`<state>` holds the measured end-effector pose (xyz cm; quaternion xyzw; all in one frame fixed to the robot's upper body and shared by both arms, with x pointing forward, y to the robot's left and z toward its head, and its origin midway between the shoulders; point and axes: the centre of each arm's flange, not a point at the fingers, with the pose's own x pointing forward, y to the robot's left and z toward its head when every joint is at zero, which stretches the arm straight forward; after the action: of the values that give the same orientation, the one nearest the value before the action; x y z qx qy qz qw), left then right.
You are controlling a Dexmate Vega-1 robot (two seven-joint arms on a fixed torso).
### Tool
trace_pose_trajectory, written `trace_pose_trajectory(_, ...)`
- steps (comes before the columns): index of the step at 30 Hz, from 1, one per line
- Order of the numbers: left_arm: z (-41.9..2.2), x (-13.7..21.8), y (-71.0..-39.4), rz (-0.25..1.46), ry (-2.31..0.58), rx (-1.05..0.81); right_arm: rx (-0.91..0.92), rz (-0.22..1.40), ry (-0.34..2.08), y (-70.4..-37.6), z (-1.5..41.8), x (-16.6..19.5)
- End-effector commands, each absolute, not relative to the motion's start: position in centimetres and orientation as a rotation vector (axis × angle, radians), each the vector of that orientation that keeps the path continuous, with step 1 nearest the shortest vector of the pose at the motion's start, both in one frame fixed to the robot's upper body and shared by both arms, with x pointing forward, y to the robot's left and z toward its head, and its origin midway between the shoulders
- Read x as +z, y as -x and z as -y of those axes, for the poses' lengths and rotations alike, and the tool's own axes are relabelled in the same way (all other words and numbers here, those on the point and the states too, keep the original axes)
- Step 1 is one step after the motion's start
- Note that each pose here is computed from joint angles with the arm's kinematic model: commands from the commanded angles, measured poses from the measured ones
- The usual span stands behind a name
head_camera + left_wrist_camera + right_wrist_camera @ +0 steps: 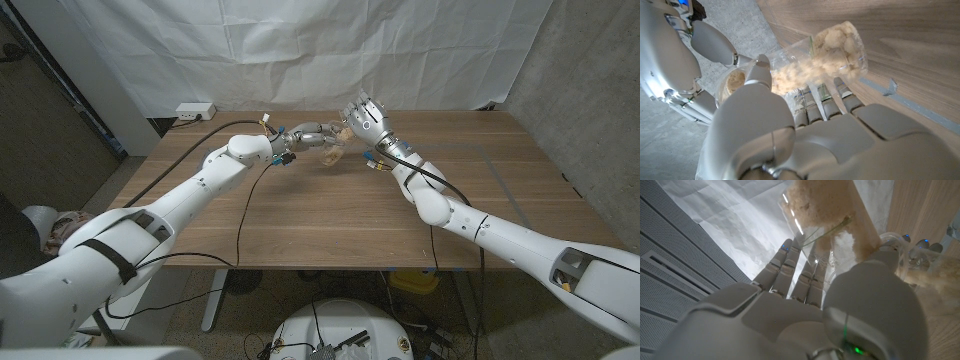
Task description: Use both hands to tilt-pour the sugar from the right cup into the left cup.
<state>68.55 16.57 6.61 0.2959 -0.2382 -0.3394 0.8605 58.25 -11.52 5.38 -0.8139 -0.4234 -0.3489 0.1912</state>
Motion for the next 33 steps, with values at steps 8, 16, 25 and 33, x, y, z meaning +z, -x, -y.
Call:
trace_pose_trajectory(8,-16.37,6.75,-68.84,0.498,-0.620,-0.715,-1.006,1.196,2.276,-58.35,11.92,5.40)
trace_pose_trajectory(16,-16.30,6.80,-68.83,0.500,-0.620,-0.716,-1.012,1.213,2.301,-58.24,11.90,5.37)
trace_pose_trajectory(25,-16.15,6.84,-68.79,0.502,-0.620,-0.718,-1.001,1.206,2.271,-58.14,11.96,5.30)
trace_pose_trajectory(33,-16.16,6.90,-68.57,0.505,-0.623,-0.717,-1.001,1.214,2.273,-57.94,12.07,5.28)
